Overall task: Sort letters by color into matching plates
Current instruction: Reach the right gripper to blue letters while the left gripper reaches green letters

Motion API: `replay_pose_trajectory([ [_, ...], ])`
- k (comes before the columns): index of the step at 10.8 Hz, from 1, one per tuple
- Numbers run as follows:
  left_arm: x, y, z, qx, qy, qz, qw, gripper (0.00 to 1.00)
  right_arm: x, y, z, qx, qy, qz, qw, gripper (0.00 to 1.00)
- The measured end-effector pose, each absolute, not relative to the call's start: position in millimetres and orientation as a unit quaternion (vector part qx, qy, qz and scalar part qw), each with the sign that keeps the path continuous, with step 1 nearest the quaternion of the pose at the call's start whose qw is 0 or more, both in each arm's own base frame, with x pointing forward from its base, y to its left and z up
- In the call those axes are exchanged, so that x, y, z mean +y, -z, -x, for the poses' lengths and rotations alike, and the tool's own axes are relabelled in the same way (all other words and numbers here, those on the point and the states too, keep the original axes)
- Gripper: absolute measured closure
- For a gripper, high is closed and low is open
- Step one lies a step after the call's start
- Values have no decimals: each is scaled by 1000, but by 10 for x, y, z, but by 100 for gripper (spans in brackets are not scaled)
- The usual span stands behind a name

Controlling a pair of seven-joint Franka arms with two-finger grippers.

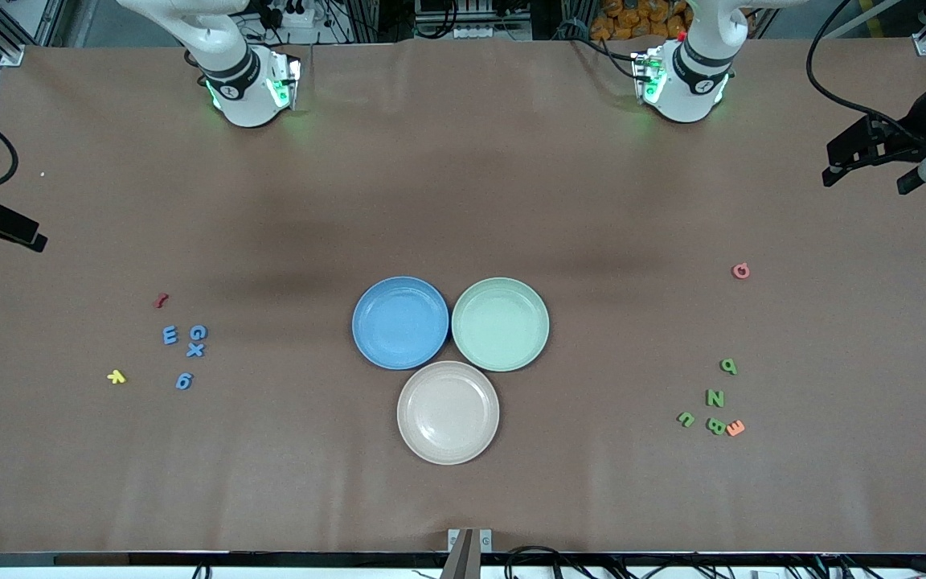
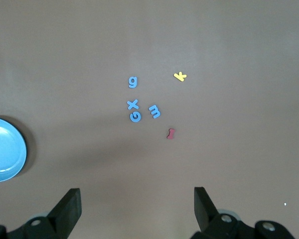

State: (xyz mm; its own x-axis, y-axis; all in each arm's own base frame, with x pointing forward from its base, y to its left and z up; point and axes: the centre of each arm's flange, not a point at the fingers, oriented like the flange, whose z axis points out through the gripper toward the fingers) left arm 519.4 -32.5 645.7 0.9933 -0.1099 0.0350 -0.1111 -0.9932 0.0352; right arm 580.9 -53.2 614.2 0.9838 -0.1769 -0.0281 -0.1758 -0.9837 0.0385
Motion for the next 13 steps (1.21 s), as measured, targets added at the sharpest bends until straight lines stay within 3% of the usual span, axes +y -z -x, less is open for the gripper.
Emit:
replay_pose_trajectory([
  [8, -326, -6407, -5200, -55, -11, -998, 19, 0, -517, -6150, -5810, -87, 15, -996, 19, 0],
  [13, -436, -6015, -5247, -64, 0, -998, 17, 0, -516, -6153, -5811, -87, 14, -996, 19, 0],
])
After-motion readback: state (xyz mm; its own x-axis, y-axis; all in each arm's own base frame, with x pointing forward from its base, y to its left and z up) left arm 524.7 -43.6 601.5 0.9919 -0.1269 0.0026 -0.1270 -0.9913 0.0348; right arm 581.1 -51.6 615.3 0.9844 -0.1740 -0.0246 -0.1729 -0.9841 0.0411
